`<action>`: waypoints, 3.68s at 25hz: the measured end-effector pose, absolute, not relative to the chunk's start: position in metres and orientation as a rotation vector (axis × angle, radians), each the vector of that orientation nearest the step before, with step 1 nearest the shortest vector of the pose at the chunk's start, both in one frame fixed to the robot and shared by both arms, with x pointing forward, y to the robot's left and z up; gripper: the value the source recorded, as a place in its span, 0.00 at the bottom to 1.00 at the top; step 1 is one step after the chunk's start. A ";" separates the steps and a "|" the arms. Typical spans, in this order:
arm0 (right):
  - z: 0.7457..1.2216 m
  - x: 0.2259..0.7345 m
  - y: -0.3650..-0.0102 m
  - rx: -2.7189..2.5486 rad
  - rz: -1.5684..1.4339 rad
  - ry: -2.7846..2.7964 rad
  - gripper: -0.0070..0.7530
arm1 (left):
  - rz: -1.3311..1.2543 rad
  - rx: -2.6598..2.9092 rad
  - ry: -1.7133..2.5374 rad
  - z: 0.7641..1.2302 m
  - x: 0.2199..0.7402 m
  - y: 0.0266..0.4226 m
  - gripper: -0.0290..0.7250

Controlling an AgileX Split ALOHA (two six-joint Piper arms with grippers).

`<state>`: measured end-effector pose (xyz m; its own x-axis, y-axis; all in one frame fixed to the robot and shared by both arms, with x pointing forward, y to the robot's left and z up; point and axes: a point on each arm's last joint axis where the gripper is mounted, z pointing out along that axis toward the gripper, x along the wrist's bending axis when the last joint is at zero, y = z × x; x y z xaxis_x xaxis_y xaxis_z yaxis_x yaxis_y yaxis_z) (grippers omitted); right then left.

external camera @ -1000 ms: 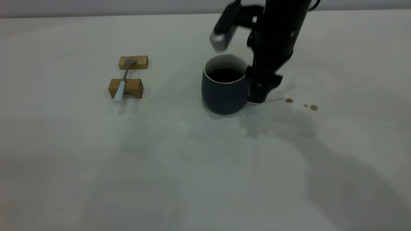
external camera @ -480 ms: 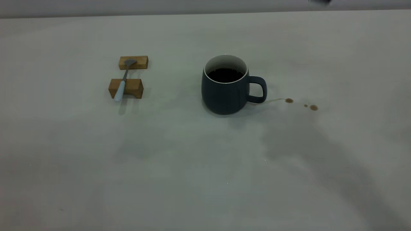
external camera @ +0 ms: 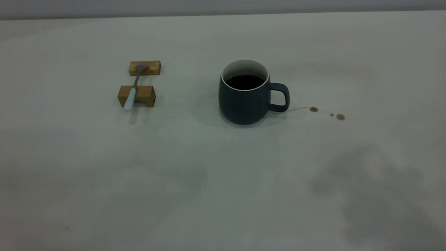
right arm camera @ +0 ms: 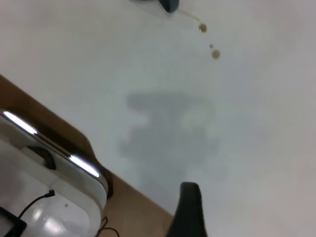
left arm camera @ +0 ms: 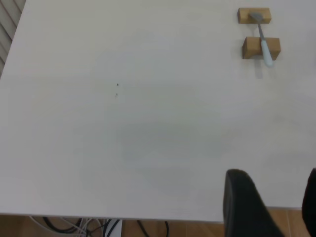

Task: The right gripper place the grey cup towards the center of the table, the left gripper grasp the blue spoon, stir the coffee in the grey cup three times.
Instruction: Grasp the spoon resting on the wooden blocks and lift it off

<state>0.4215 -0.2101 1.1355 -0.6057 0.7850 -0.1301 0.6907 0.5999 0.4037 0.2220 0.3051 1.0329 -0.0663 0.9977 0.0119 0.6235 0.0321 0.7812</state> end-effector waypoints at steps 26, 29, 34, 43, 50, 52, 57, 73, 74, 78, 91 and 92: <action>1.047 0.238 -0.301 1.621 0.893 1.666 0.91 | 0.853 1.646 1.749 1.033 0.222 0.305 0.53; 1.041 0.237 -0.301 1.622 0.896 1.640 0.91 | 0.853 1.646 1.749 1.033 0.222 0.305 0.53; 1.038 0.237 -0.301 1.626 0.889 1.647 0.89 | 0.853 1.646 1.749 1.033 0.222 0.305 0.53; 1.038 0.237 -0.301 1.625 0.889 1.648 0.71 | 0.853 1.646 1.749 1.033 0.222 0.305 0.53; 1.038 0.237 -0.301 1.625 0.890 1.648 0.50 | 0.853 1.646 1.749 1.033 0.222 0.305 0.53; 1.038 0.237 -0.301 1.622 0.888 1.650 0.45 | 0.853 1.646 1.749 1.033 0.222 0.305 0.53; 1.038 0.237 -0.301 1.622 0.888 1.650 0.32 | 0.853 1.646 1.749 1.033 0.222 0.305 0.53; 1.038 0.237 -0.301 1.622 0.888 1.650 0.29 | 0.628 1.810 1.946 1.077 0.330 0.307 0.91; 1.038 0.237 -0.301 1.622 0.888 1.650 0.29 | 0.606 1.819 1.955 1.076 0.346 0.306 0.91; 1.038 0.237 -0.301 1.621 0.888 1.651 0.30 | 0.475 1.850 2.014 1.060 0.413 0.304 0.92; 1.038 0.237 -0.301 1.621 0.888 1.651 0.32 | 0.219 2.036 2.091 0.972 0.543 0.281 0.92; 1.038 0.237 -0.301 1.621 0.888 1.651 0.32 | 0.220 2.036 2.090 0.972 0.544 0.281 0.92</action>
